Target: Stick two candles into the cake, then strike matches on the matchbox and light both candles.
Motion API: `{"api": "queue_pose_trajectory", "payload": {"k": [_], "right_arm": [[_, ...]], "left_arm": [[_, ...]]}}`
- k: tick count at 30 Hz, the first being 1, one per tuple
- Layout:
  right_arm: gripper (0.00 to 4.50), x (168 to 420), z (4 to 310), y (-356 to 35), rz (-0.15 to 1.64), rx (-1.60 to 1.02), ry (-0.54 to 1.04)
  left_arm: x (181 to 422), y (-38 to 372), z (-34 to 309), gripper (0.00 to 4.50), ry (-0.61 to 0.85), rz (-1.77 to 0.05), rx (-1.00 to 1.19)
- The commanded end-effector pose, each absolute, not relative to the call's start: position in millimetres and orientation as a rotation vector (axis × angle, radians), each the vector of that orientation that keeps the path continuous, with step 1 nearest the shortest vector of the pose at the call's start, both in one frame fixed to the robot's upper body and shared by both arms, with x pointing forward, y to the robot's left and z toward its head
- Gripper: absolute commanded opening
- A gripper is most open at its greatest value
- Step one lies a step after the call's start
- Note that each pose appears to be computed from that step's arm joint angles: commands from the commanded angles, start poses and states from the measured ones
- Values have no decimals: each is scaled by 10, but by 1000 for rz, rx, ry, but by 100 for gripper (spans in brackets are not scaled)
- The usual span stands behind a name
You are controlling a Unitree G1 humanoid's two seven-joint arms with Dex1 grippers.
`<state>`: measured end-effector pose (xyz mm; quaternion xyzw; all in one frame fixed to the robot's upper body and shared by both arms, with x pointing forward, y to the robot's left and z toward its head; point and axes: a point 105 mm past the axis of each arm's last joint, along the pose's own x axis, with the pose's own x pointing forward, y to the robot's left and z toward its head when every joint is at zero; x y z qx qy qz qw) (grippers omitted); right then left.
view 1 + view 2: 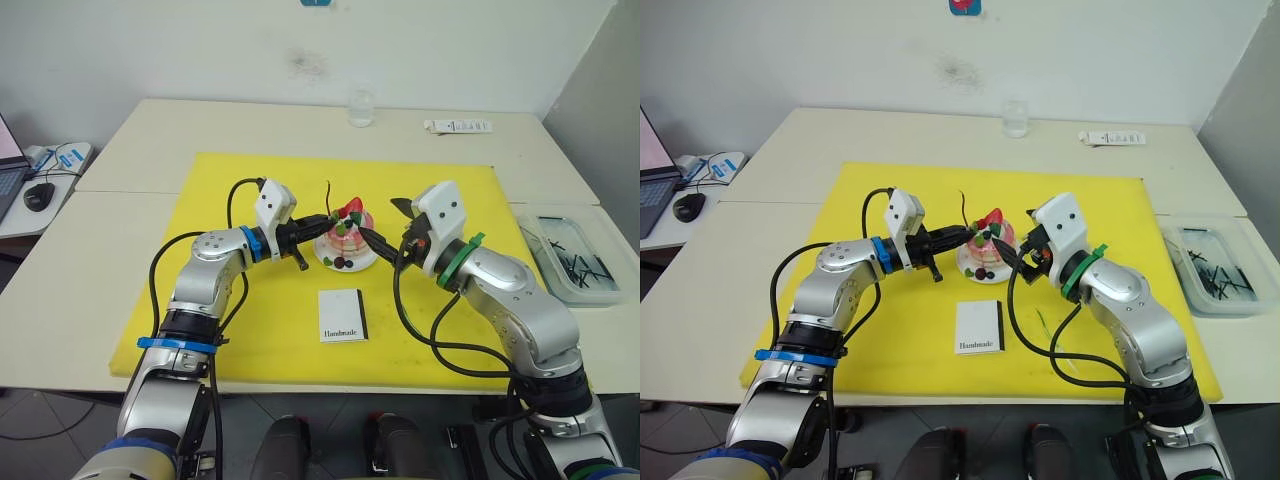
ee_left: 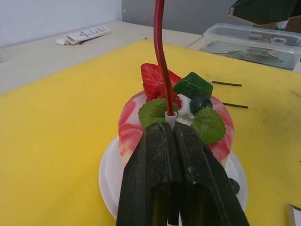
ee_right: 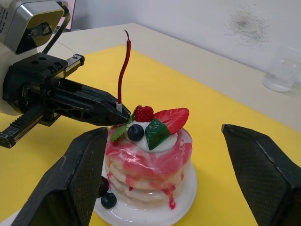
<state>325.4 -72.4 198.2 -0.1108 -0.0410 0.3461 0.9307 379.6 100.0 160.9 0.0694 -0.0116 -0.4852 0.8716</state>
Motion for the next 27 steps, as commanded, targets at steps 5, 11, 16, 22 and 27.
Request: {"api": "queue_pose_trajectory", "payload": {"k": [5, 11, 16, 22, 27], "right_arm": [[409, 3266, 2209, -739, 686, -232, -170], [409, 3268, 2208, -745, 685, -234, -170], [409, 3253, 2159, -800, 691, -245, -153], [409, 3230, 2100, -881, 717, -258, -125], [409, 3179, 2027, -985, 748, -244, -84]], "left_arm": [[3824, 1016, 1761, 107, -76, -1001, 143], [3800, 1080, 1842, 107, -91, -994, 149], [3665, 1156, 1887, 107, -80, -1025, 157], [3462, 1253, 1836, 107, -24, -1075, 188], [3334, 1288, 1851, 107, -22, -1095, 236]]}}
